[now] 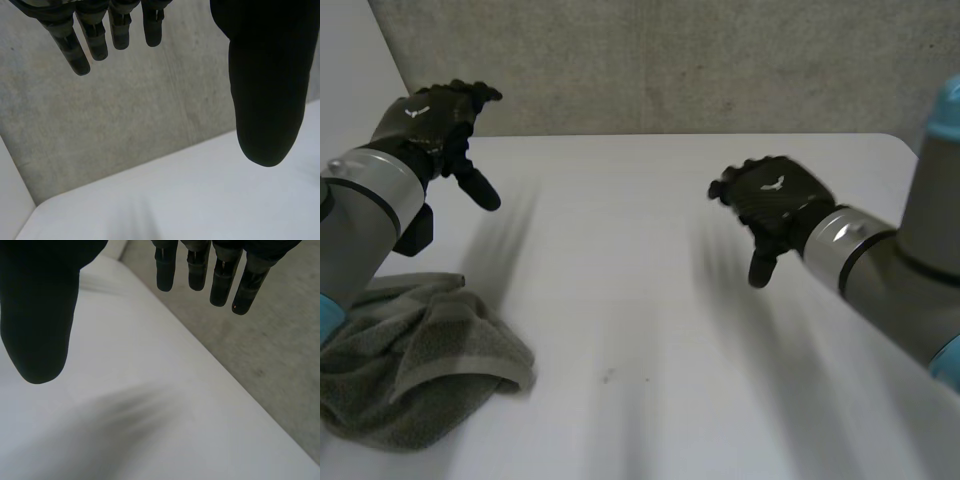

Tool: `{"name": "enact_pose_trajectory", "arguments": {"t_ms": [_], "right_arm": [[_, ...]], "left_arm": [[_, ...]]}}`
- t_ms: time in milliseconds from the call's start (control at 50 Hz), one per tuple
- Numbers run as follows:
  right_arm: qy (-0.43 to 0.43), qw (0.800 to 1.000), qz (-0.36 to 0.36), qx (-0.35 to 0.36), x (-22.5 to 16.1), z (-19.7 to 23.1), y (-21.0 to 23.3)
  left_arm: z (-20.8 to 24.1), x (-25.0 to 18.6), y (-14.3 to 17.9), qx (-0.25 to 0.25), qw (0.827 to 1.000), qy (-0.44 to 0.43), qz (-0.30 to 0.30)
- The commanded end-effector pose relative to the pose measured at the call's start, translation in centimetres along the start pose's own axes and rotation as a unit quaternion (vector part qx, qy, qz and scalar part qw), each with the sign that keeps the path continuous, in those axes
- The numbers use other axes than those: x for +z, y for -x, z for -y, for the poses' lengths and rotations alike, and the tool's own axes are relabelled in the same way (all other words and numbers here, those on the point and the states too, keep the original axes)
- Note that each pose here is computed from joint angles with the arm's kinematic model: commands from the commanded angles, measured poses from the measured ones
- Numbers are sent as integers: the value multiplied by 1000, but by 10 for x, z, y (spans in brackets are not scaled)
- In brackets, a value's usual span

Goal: Fold the towel.

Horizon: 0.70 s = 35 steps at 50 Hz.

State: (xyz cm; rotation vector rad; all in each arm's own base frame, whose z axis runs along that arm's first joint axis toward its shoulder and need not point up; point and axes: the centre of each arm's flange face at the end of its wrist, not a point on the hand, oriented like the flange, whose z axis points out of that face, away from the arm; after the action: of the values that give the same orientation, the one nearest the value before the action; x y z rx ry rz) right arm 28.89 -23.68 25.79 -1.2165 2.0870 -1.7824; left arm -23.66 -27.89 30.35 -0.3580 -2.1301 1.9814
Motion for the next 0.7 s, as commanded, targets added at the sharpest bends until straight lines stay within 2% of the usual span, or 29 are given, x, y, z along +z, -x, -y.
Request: {"name": "enact_pose_trajectory", "arguments": {"t_ms": [20,40,80,160,260,320,360,460,540,580,600,640,660,700], "right_arm": [[-47,998,14,-43,10,-8,26],[-47,998,14,-43,10,-8,27],[-69,996,22,-46,15,-10,41],[-70,996,32,-42,20,-16,52],[-52,997,40,-31,25,-27,57],[-45,998,44,-30,24,-31,59],[-41,998,43,-29,24,-34,58],[-29,998,48,-27,22,-42,60],[-23,998,49,-26,19,-44,61],[-21,998,46,-25,18,-45,59],[-21,998,46,-25,18,-45,59],[-12,999,34,-21,20,-50,50],[-12,999,33,-21,20,-50,50],[-1,1000,14,-14,22,-56,35]], "left_arm": [[-21,0,12,112,992,57,12],[-21,0,13,112,992,58,12],[-36,0,35,157,982,101,35],[-55,-5,45,187,971,144,35],[-95,-20,52,240,947,215,-10],[-103,-23,59,252,940,230,-13],[-116,-26,67,272,928,254,-23],[-134,-30,56,273,919,277,-58],[-134,-31,36,274,921,263,-84],[-122,-26,17,255,936,223,-92],[-122,-26,17,255,937,223,-92],[-101,-18,-4,207,960,163,-93],[-101,-18,-4,206,960,162,-93],[-82,-15,-32,147,976,114,-113]]}}
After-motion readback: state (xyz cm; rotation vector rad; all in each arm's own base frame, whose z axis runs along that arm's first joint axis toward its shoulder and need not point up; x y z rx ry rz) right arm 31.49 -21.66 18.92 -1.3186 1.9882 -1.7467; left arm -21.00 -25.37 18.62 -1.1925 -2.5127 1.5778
